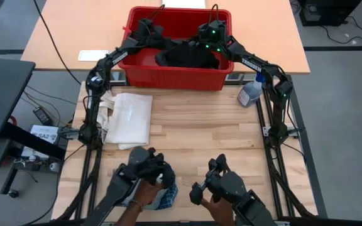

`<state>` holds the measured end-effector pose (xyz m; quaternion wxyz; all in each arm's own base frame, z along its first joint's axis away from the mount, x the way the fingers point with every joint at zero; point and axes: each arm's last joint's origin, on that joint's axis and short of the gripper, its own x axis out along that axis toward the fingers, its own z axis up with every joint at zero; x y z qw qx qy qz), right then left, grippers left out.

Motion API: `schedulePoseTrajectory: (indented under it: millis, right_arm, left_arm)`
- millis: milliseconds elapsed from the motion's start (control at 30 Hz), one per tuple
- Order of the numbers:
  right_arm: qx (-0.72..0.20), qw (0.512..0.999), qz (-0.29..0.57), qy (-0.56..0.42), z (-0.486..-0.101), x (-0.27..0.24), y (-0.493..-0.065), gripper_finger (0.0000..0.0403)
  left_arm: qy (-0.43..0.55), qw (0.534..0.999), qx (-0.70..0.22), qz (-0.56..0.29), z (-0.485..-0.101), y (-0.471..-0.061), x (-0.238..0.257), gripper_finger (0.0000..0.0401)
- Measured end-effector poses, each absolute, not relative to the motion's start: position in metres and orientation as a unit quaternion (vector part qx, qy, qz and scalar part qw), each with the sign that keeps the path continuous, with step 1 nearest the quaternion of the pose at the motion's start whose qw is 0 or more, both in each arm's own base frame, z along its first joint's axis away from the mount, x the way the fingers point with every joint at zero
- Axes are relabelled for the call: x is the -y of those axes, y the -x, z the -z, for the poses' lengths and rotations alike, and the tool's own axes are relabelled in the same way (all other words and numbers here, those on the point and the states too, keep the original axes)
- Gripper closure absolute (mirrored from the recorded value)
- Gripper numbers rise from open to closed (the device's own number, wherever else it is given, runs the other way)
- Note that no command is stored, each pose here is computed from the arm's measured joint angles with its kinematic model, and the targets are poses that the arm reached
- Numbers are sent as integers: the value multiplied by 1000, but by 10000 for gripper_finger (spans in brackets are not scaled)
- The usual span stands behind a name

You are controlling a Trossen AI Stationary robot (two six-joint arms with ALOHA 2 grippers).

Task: Sort clothes
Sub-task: Remove the black pants from the red bin

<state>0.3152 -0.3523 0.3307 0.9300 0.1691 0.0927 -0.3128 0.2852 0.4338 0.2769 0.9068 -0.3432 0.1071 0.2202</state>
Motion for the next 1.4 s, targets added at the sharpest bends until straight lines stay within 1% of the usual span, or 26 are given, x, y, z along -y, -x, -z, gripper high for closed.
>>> schedulePoseTrajectory:
  millis: [67, 167, 267, 367, 500, 633, 733, 867, 1000, 1133, 1167, 1233, 1333, 1367, 1400]
  right_arm:
    - [-95, 932, 313, -158, -331, 352, -315, 56]
    - [-98, 934, 305, -158, -331, 352, -315, 56]
    - [-103, 935, 300, -162, -330, 351, -315, 56]
    - [-110, 934, 294, -169, -328, 351, -315, 56]
    - [-112, 936, 285, -173, -328, 348, -317, 56]
    - [-116, 936, 283, -175, -327, 346, -319, 56]
    - [-117, 937, 280, -175, -327, 345, -320, 56]
    - [-117, 937, 278, -174, -327, 343, -322, 56]
    - [-118, 937, 278, -176, -327, 343, -322, 56]
    - [-117, 937, 278, -176, -327, 343, -322, 56]
    - [-117, 937, 278, -176, -327, 343, -322, 56]
    - [-117, 937, 279, -177, -327, 343, -322, 56]
    - [-123, 937, 278, -172, -326, 343, -322, 56]
    - [-126, 938, 277, -169, -326, 343, -322, 56]
    - [-127, 937, 279, -168, -326, 344, -320, 56]
  left_arm:
    - [349, 900, -108, -238, -268, -287, -437, 213]
    - [379, 871, -120, -288, -253, -288, -441, 231]
    - [389, 855, -129, -318, -245, -284, -444, 234]
    - [385, 850, -131, -334, -244, -282, -445, 211]
    - [383, 846, -140, -344, -241, -280, -447, 154]
    - [383, 834, -173, -359, -230, -274, -448, 103]
    - [396, 819, -201, -364, -214, -272, -450, 88]
    - [402, 816, -208, -359, -207, -273, -450, 94]
    - [396, 818, -213, -358, -205, -278, -448, 120]
    - [379, 831, -197, -356, -208, -283, -449, 165]
    - [377, 833, -196, -355, -208, -283, -449, 183]
    - [378, 833, -197, -352, -208, -283, -449, 235]
    - [384, 837, -194, -338, -210, -281, -449, 344]
    - [386, 839, -190, -333, -214, -279, -449, 371]
    - [386, 841, -186, -331, -218, -277, -449, 382]
